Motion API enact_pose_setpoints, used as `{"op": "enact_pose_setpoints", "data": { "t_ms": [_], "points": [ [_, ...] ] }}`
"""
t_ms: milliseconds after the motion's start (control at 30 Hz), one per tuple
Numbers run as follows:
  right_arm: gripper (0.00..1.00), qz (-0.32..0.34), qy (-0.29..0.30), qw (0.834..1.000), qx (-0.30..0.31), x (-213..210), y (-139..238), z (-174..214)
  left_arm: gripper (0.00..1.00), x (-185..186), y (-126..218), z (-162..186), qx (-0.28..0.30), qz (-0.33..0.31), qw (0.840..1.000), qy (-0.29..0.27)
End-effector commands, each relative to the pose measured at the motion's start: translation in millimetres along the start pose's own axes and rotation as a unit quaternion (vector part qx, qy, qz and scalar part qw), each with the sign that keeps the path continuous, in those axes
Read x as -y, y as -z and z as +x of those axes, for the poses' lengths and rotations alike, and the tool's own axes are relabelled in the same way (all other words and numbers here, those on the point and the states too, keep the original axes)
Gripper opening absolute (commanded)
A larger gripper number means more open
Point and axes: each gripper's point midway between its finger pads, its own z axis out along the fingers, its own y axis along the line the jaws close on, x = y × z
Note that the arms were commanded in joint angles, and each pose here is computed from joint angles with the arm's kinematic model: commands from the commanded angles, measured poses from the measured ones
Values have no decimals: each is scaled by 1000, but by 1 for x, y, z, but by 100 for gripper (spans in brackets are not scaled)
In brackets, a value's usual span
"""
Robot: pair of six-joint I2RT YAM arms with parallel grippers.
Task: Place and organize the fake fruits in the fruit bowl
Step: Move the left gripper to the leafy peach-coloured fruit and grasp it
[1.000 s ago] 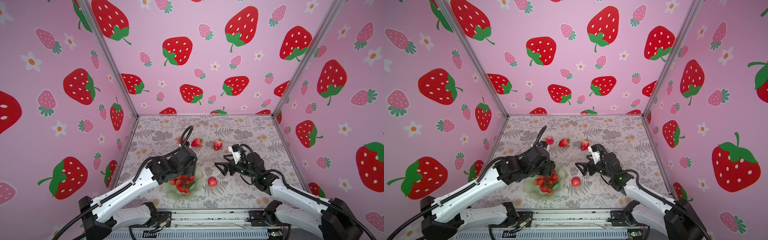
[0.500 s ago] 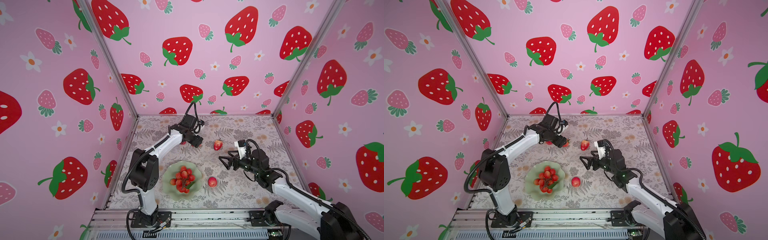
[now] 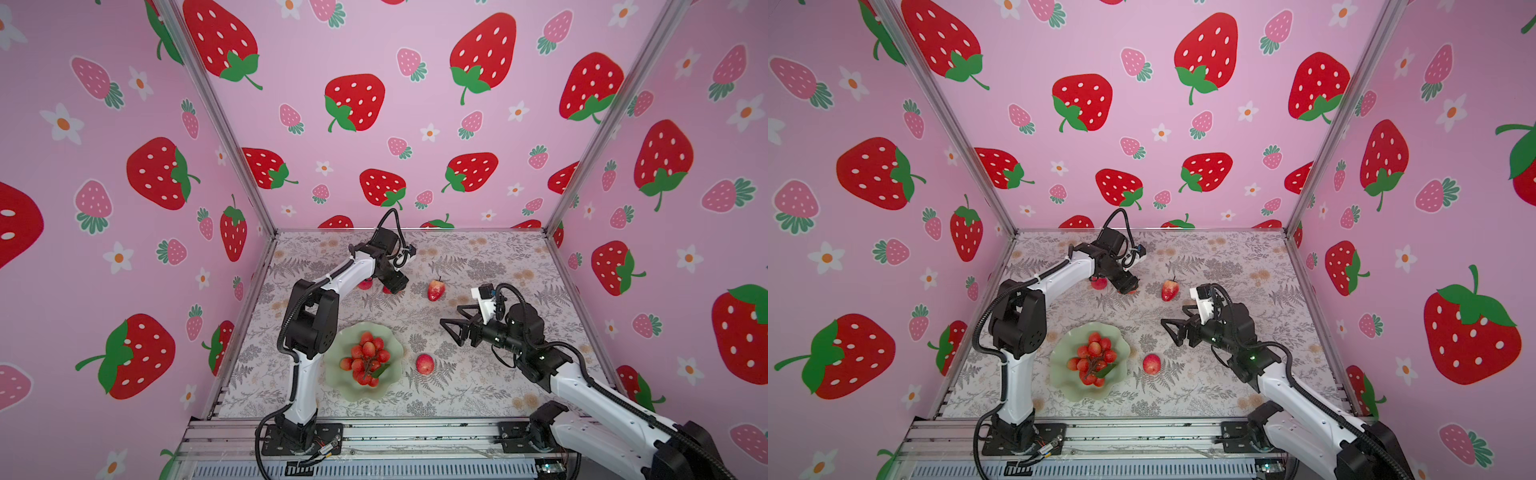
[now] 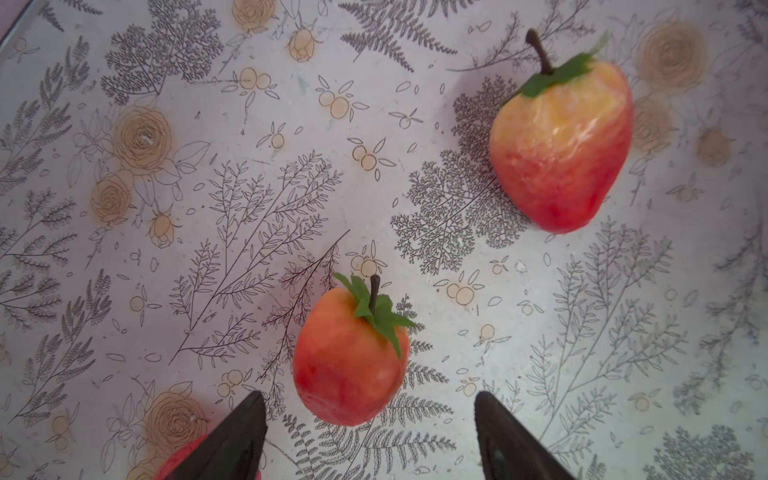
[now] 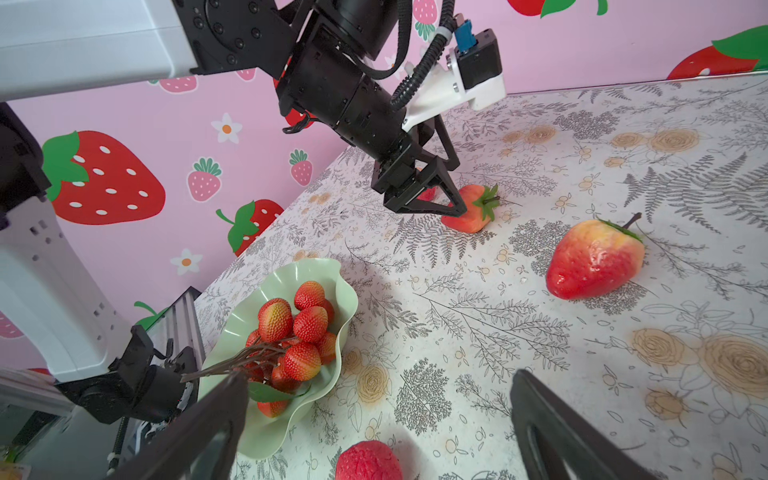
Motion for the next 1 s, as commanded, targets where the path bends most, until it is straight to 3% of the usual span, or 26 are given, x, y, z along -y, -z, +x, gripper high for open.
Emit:
{"op": "enact_pose_setpoints", "data": {
  "t_ms": [0,667,967],
  "points": [
    [99,-30,10,999,-5,-9,-3,-1,81,-2,-3,1,-18,3,999,-33],
    [99,-30,-14,999,-11,-3,-14,1,75,1,-46,11,-75,2,994,-79],
    [99,-32,-22,999,-17,-2,-16,8,58,4,-45,15,-79,6,994,-76]
  ]
}}
